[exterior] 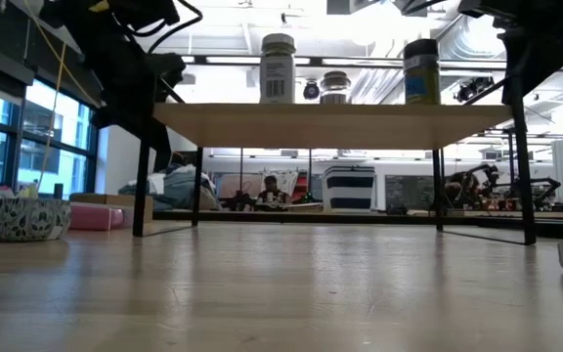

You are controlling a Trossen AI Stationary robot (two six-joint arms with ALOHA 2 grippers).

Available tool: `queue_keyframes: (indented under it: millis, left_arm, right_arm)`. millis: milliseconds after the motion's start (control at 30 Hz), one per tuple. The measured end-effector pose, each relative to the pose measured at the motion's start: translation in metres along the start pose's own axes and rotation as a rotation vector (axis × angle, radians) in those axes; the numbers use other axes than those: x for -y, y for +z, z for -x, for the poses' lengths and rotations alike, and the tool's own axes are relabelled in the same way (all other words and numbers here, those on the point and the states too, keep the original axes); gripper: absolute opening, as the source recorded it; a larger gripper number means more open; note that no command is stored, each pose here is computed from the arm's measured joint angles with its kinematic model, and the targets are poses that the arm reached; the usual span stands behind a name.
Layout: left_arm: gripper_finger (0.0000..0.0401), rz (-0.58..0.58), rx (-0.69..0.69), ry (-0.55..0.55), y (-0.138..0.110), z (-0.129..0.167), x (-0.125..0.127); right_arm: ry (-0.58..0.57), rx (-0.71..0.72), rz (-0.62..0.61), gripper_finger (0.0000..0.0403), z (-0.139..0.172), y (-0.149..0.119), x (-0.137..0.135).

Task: Shelf spices
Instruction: Adjust the shelf on the table

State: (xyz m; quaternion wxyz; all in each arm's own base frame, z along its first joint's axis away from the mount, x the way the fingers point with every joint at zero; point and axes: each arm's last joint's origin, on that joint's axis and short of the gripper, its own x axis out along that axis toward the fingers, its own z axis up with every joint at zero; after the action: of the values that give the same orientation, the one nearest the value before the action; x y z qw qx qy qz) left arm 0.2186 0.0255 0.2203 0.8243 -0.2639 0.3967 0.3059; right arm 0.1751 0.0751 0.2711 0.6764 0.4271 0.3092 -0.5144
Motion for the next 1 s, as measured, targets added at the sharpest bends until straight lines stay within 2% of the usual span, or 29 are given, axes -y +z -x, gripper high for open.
queue_keyframes:
  millis: [200, 333, 733, 1000]
  left_arm:
    - [0.0, 0.018, 0.029, 0.029, 0.009, -0.003, -0.008]
    - [0.0, 0.042, 0.055, 0.0, 0.013, -0.003, -0.008]
    - [0.0, 0.093, 0.051, -0.012, 0.011, -0.002, -0.005]
    - [0.0, 0.102, 0.07, -0.006, 0.012, 0.001, -0.007]
  right_arm:
    - [-0.008, 0.023, -0.008, 0.0, -0.003, 0.005, -0.002]
    - [-0.029, 0.071, -0.019, 0.0, -0.006, 0.012, -0.002]
    - [-0.078, 0.131, -0.013, 0.0, -0.016, 0.031, -0.005]
    - [-0.08, 0.114, -0.009, 0.0, -0.015, 0.03, -0.005]
